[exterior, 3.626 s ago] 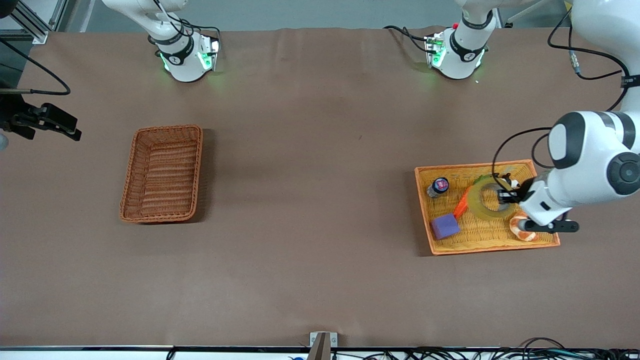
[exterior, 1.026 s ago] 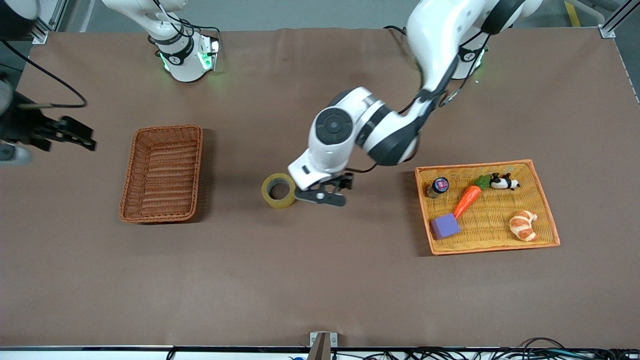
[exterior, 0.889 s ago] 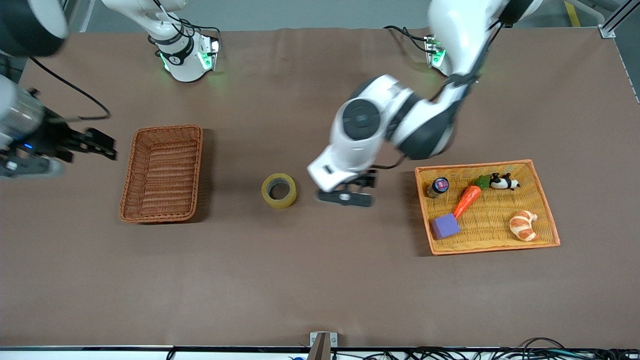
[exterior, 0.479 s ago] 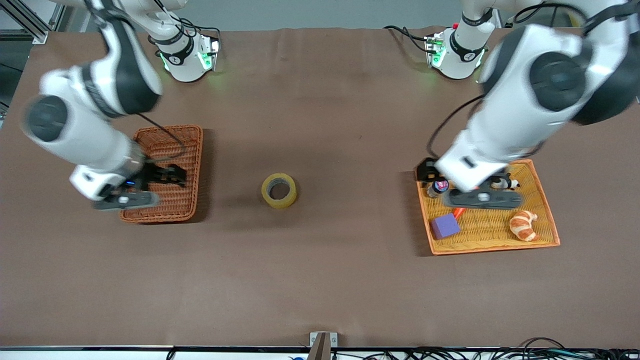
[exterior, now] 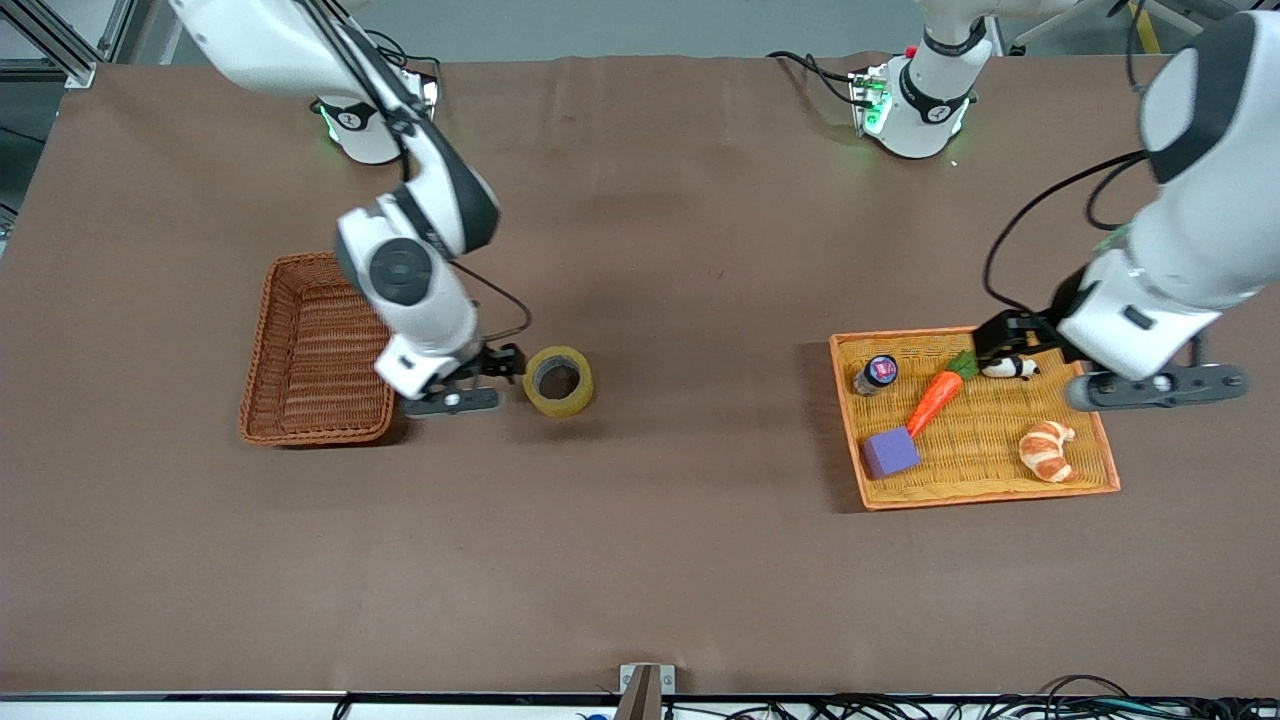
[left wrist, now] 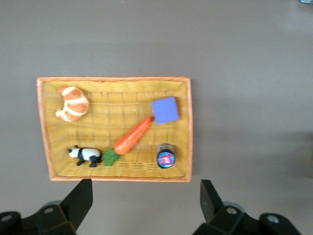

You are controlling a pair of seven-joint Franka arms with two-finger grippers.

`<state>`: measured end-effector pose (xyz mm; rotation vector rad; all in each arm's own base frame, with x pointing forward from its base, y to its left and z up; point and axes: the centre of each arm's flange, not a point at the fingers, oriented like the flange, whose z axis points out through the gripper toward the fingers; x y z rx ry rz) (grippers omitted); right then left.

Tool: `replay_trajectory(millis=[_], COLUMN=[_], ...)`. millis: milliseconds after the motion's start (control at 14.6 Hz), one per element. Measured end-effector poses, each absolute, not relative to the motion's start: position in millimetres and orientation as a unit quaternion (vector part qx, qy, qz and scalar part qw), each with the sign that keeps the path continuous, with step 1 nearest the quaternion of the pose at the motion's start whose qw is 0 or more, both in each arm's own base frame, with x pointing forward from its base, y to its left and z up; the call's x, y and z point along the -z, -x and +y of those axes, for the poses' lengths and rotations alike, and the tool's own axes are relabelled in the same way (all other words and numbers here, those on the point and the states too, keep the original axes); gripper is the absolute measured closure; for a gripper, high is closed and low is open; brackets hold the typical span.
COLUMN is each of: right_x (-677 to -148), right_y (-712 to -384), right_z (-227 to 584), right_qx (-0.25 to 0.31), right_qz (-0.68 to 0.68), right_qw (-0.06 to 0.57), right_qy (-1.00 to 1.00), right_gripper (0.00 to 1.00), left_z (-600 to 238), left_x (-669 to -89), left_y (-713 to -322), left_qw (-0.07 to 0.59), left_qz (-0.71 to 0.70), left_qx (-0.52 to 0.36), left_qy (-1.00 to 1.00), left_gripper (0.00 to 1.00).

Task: Move tape to another basket
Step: 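Reach the right gripper to the tape while the left gripper withdraws, then close the right gripper on the tape roll's rim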

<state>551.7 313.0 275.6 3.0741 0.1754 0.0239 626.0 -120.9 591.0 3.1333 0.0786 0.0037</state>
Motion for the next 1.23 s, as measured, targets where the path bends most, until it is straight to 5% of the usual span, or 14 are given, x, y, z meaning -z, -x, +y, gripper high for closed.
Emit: replay_trajectory(millis=[479, 889, 1232], right_x=[-216.6, -192.7, -187.5], right_y=[-540.3, -542.1, -540.7], right_z=[341.8, 340.1, 341.3], right_qx=[-0.021, -0.025, -0.025], right_qz=[0.075, 0.064, 0.033], right_qw=[0.022, 0.013, 0.013], right_qy=[-0.997, -0.998, -0.999], right_gripper=[0.0, 0.05, 0.55], left_z=[-108.5, -114.5, -116.6], left_x=[-601.8, -589.0, -587.2], left_y=[-569.2, -569.3, -569.1], left_qw=[-0.008, 0.005, 0.01], left_qz=[0.008, -0.001, -0.007], left_qx=[-0.015, -0.024, -0.023], left_qy=[-1.0, -1.0, -1.0], left_gripper=[0.0, 0.0, 0.0])
